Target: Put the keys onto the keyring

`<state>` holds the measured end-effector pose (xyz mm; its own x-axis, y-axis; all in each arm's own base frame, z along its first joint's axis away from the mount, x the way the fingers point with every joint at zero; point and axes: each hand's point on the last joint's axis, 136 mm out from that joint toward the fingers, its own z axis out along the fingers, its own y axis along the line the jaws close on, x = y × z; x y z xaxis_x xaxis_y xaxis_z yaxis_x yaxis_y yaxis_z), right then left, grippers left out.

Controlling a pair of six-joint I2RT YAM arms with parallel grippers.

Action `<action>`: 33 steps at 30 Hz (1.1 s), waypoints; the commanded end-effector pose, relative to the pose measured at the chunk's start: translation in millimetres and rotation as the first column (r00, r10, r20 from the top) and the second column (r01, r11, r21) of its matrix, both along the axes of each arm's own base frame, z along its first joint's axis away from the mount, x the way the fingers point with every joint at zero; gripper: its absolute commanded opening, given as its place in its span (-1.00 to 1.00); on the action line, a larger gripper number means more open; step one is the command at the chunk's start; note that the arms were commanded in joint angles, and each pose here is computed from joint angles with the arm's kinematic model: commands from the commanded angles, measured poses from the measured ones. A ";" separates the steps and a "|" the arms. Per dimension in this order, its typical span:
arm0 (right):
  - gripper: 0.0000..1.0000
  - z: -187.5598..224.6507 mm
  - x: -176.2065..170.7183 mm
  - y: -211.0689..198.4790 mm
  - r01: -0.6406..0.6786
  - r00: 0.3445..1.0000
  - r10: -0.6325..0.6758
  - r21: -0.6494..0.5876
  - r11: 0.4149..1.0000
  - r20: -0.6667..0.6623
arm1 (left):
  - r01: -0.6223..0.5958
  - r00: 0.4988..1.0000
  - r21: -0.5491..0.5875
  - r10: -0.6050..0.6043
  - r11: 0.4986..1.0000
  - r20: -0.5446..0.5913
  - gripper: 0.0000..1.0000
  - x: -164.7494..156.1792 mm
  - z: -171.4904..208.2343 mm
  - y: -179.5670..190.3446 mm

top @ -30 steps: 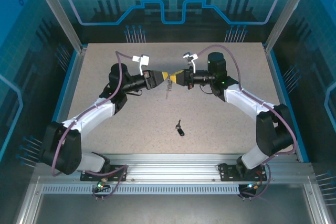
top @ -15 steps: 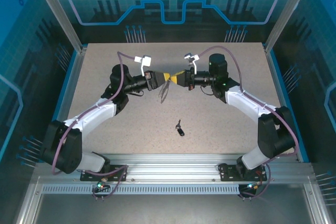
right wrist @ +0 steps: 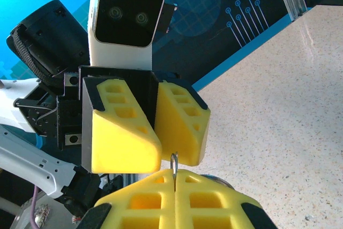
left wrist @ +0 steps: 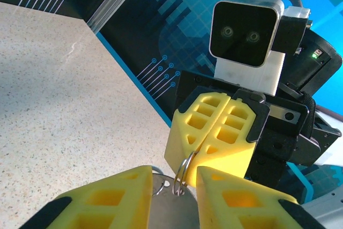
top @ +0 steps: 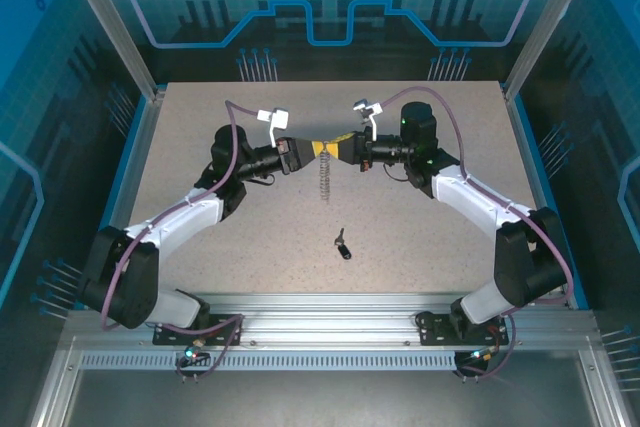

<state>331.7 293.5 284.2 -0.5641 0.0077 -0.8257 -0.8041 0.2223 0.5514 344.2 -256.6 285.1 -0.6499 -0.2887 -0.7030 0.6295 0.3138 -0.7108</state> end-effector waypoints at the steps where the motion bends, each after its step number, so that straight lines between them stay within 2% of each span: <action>1: -1.00 11.2 -1.6 -1.7 0.001 0.999 -0.002 0.021 1.000 0.039 | 0.046 0.999 -0.013 -0.046 0.999 0.026 -0.46 -7.5 2.3 -7.4; 7: -1.00 8.7 -0.3 -1.6 0.004 0.999 -0.005 0.018 1.000 0.034 | 0.069 0.997 -0.020 -0.068 0.997 0.031 -0.58 -9.7 4.0 -13.2; 17: -1.00 5.2 0.9 -0.7 0.002 1.000 -0.002 0.011 1.000 0.021 | 0.082 0.996 -0.042 -0.079 0.996 0.049 -0.99 -9.8 8.6 -17.6; 21: -1.00 7.9 1.4 -1.9 0.010 1.000 -0.010 0.005 1.000 0.012 | 0.080 0.995 -0.058 -0.076 0.995 0.064 -1.00 -8.2 11.9 -17.9; 23: -0.57 12.0 4.6 -10.1 0.049 0.999 -0.049 0.004 0.999 0.005 | 0.072 0.994 -0.065 -0.066 0.995 0.084 -1.00 -7.8 15.4 -16.9; 25: -0.25 20.0 9.2 -25.9 0.119 0.993 -0.119 0.020 0.993 0.006 | 0.064 0.993 -0.067 -0.057 0.996 0.106 -1.00 -7.8 18.7 -15.8; 27: -0.05 27.9 10.6 -41.7 0.184 0.983 -0.184 0.034 0.982 0.004 | 0.063 0.991 -0.070 -0.054 0.996 0.126 -1.00 -8.8 23.2 -15.1; 33: 0.04 39.2 -0.3 -65.2 0.295 0.955 -0.295 0.038 0.955 -0.001 | 0.063 0.975 -0.066 -0.048 0.996 0.215 -1.00 -16.8 41.3 -11.7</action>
